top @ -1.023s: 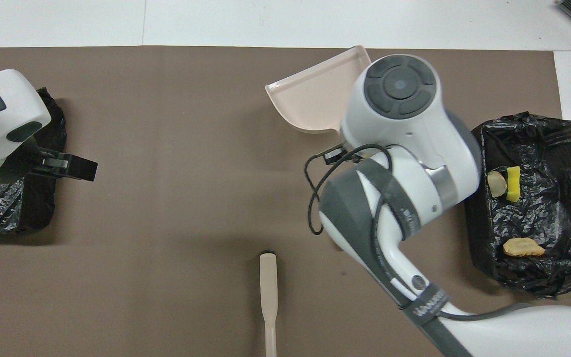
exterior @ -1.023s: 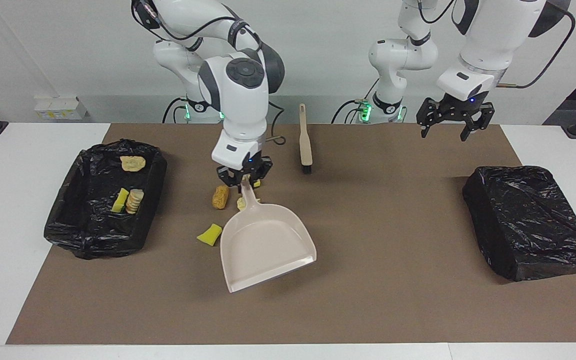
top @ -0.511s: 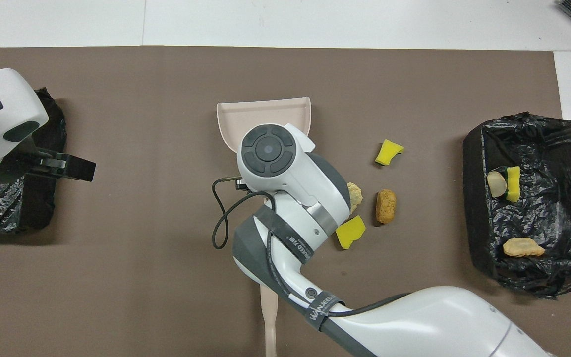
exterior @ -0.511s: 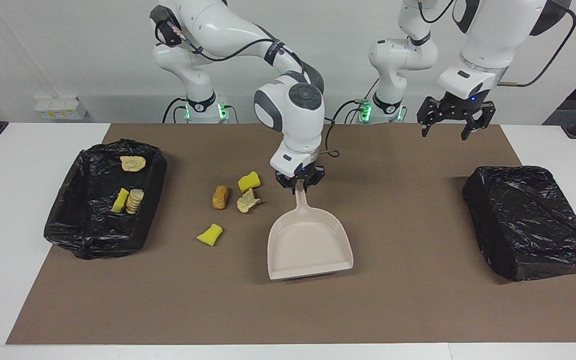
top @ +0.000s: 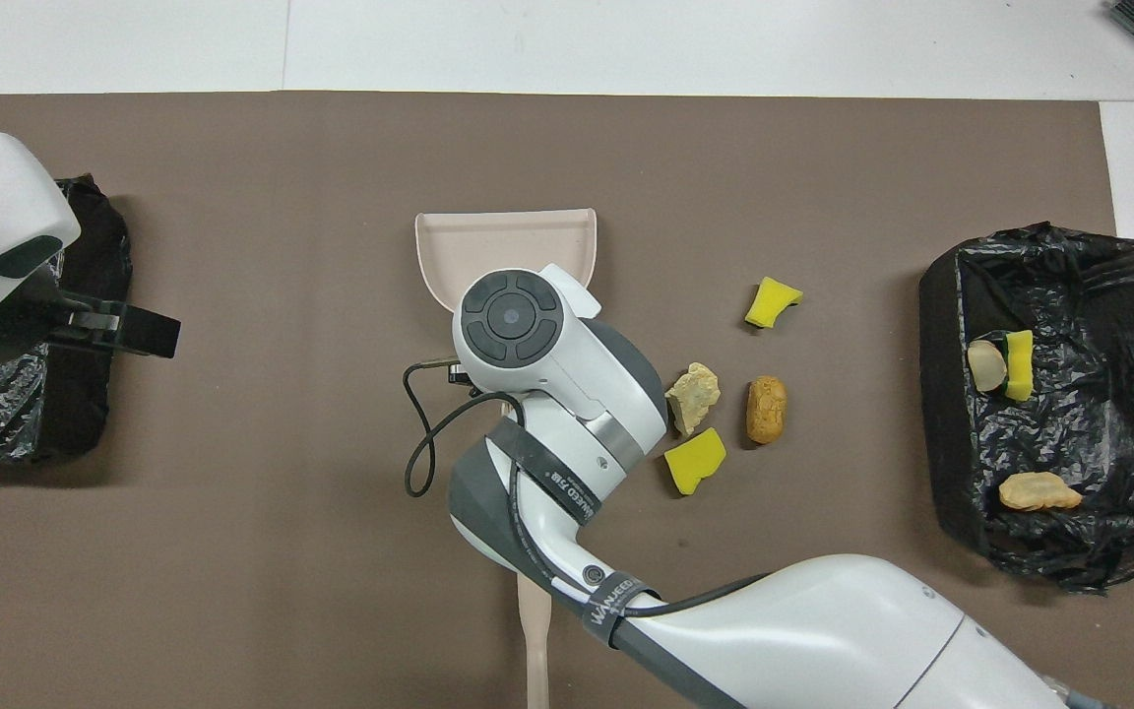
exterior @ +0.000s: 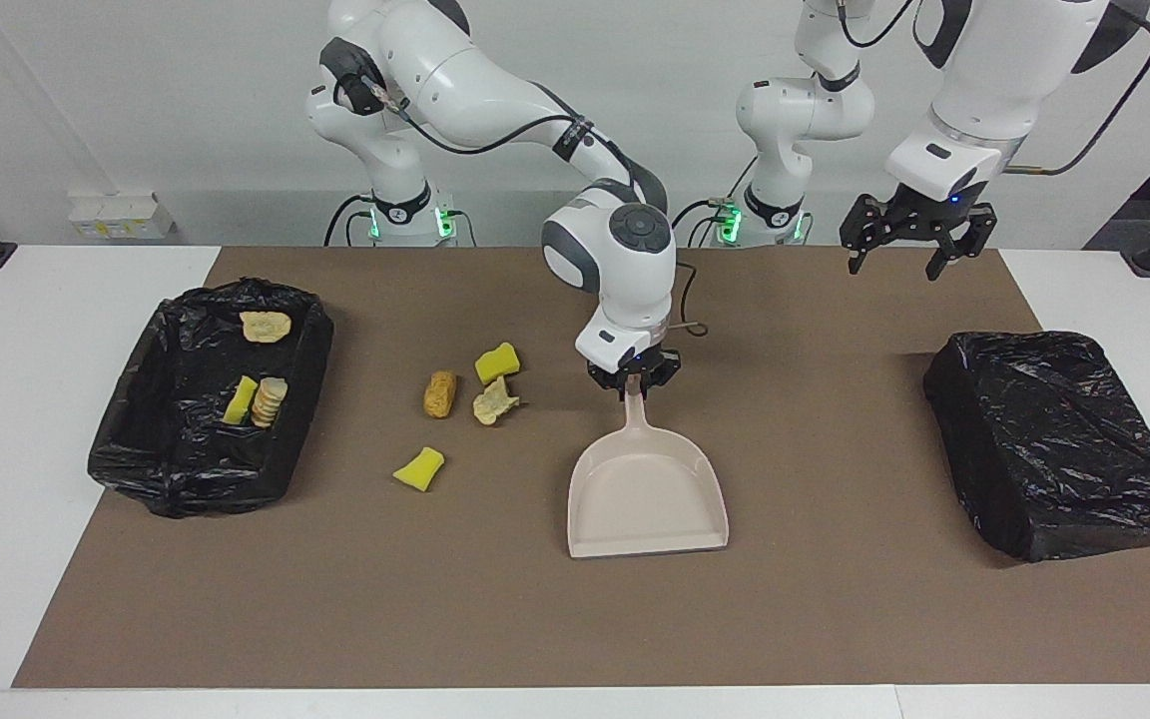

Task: Sweep and dump trash in bin
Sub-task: 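Return the empty dustpan to the table center with the right gripper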

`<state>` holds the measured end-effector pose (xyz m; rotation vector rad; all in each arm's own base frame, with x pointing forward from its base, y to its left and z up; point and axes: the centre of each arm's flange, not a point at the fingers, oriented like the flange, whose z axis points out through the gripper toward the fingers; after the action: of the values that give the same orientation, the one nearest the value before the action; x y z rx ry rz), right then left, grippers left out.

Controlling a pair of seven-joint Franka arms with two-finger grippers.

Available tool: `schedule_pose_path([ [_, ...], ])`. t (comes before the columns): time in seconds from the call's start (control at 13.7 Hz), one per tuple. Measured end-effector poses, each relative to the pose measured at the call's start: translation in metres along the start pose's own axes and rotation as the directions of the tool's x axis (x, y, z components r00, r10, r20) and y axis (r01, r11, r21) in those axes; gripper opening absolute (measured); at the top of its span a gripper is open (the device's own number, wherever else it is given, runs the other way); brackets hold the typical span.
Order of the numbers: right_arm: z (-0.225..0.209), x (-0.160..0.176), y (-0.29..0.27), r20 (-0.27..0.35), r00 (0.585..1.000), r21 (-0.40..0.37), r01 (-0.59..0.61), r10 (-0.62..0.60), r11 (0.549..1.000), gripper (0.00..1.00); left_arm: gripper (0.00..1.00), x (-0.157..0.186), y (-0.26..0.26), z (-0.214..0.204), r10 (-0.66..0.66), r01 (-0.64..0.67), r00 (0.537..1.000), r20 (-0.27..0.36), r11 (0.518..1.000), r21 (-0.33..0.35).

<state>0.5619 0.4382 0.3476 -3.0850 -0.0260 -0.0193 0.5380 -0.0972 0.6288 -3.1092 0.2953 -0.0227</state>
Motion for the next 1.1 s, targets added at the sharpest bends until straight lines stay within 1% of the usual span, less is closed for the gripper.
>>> schedule_pose_path([
  [0.15, 0.0, -0.001, -0.001, 0.0, 1.0, 0.001, 0.002, -0.002, 1.0, 0.6, 1.0, 0.003, -0.003, -0.001, -0.006, 0.006, 1.0, -0.003, 1.0, -0.002],
  [0.22, -0.003, -0.001, -0.002, 0.001, 1.0, -0.001, 0.003, -0.003, 1.0, 0.7, 1.0, 0.005, -0.003, -0.002, -0.005, 0.005, 1.0, -0.007, 1.0, -0.003],
  [0.37, -0.026, -0.007, 0.003, 0.015, 1.0, -0.037, 0.003, -0.003, 0.999, 0.95, 1.0, 0.005, -0.001, -0.006, -0.003, 0.003, 1.0, -0.015, 1.0, -0.004],
  [0.44, -0.044, -0.013, 0.006, 0.024, 1.0, -0.056, 0.003, -0.002, 0.998, 1.0, 1.0, 0.005, -0.001, -0.006, -0.003, 0.003, 1.0, -0.015, 1.0, -0.004],
  [0.58, -0.083, -0.038, 0.008, 0.068, 0.998, -0.052, -0.01, 0.014, 0.999, 1.0, 1.0, 0.005, -0.002, -0.006, -0.003, 0.003, 1.0, -0.015, 1.0, -0.004],
  [0.73, -0.108, -0.073, 0.008, 0.113, 0.993, -0.034, -0.014, 0.018, 0.999, 1.0, 1.0, 0.005, -0.002, -0.006, -0.003, 0.003, 1.0, -0.014, 1.0, -0.004],
  [0.88, -0.111, -0.12, 0.001, 0.182, 0.983, -0.033, 0.003, 0.003, 0.999, 1.0, 1.0, 0.005, -0.002, -0.006, -0.003, 0.003, 1.0, -0.011, 1.0, -0.004],
  [0.95, -0.106, -0.146, -0.003, 0.215, 0.977, -0.035, 0.013, -0.005, 0.999, 1.0, 1.0, 0.005, -0.002, -0.006, -0.003, 0.003, 1.0, -0.01, 1.0, -0.004],
  [1.1, -0.092, -0.188, -0.001, 0.27, 0.963, -0.048, 0.023, -0.009, 0.999, 1.0, 1.0, 0.004, -0.002, -0.006, -0.003, 0.003, 1.0, -0.009, 1.0, -0.004],
])
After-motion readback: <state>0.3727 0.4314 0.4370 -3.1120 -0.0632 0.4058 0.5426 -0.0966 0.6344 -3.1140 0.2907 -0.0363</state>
